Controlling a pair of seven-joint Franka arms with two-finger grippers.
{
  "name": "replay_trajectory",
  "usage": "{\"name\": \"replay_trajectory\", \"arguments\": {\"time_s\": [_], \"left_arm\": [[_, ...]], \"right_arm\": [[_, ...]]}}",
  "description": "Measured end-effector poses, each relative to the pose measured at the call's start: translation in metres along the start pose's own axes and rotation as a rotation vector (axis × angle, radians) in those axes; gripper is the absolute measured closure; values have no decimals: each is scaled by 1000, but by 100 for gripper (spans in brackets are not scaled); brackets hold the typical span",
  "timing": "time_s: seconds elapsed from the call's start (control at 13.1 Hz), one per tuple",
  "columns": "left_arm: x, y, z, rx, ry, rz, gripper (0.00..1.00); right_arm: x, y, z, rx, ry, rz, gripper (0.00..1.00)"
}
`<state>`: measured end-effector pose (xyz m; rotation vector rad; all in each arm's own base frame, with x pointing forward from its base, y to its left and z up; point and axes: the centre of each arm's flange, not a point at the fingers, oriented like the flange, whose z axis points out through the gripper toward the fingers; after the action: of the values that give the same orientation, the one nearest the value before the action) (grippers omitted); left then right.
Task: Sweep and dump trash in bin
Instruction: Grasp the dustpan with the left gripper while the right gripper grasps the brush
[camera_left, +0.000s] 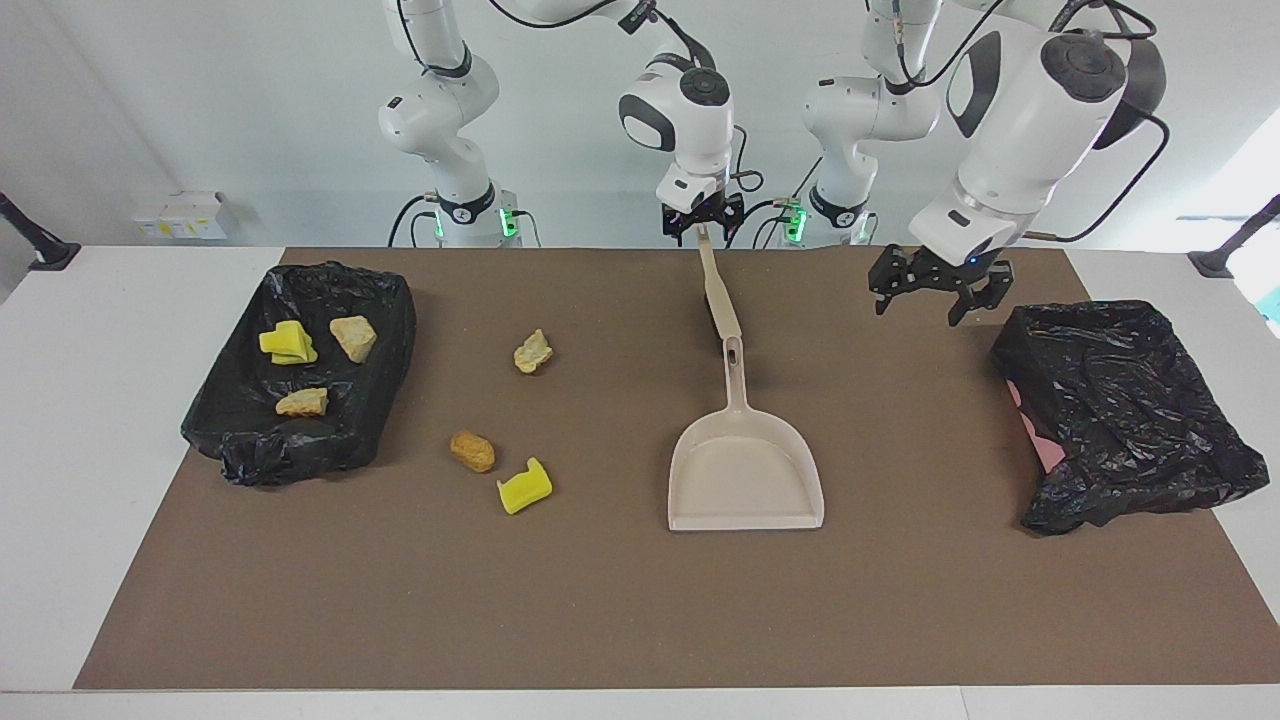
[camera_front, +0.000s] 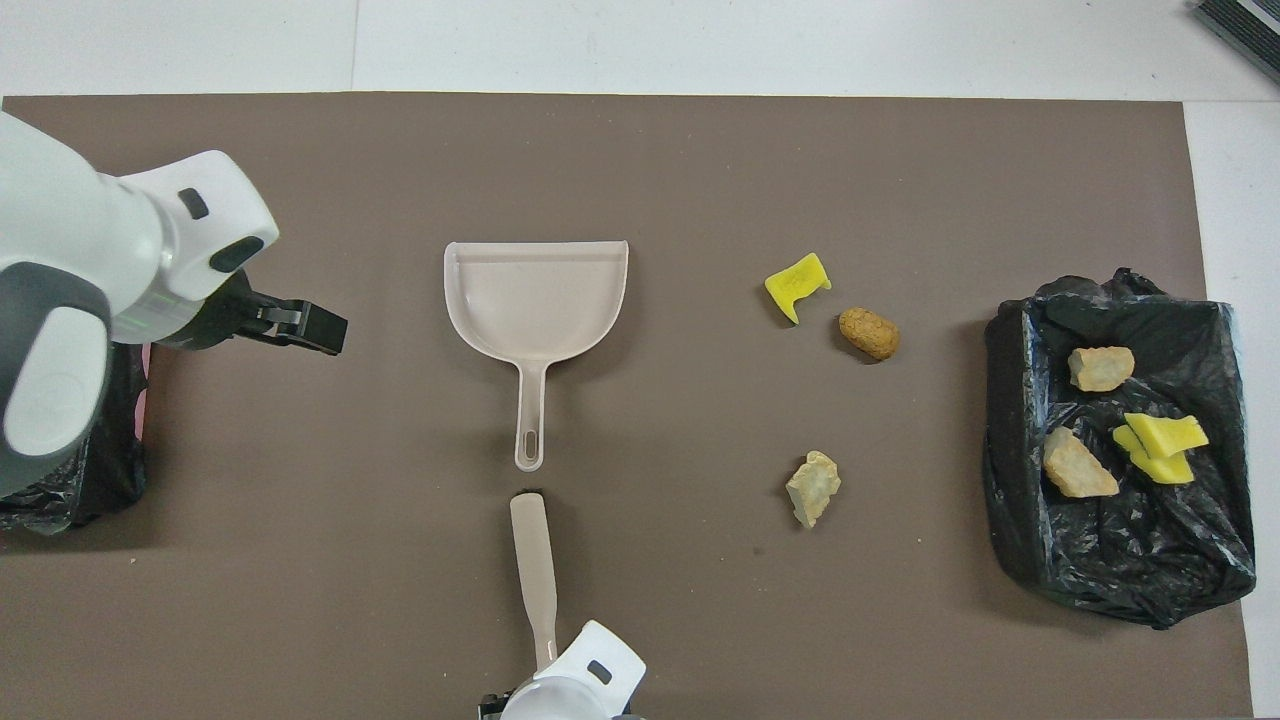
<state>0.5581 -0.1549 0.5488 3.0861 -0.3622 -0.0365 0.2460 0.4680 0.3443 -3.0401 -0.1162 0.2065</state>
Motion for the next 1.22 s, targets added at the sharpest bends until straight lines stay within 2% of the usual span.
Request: {"name": "replay_trajectory", "arguments": {"time_s": [0.08, 0.23, 0.46, 0.84, 1.07, 1.22], "left_arm": [[5, 17, 14, 0, -7, -5, 0], [14, 47, 43, 0, -21, -11, 0], [25, 93, 88, 3, -42, -16, 0], [17, 142, 163, 0, -18, -40, 0], [4, 152, 191, 1, -12, -65, 0], [1, 154, 198, 0, -8, -83, 0]], "right_arm": [[0, 1, 3, -3, -2, 1, 11], [0, 1, 4, -4, -3, 2, 38], [0, 1, 4, -3, -3, 2, 71], [0, 1, -2, 4, 1, 37, 73], [-6, 18, -37, -39, -32, 127, 73], [-4, 48, -71, -53, -35, 181, 73]]}}
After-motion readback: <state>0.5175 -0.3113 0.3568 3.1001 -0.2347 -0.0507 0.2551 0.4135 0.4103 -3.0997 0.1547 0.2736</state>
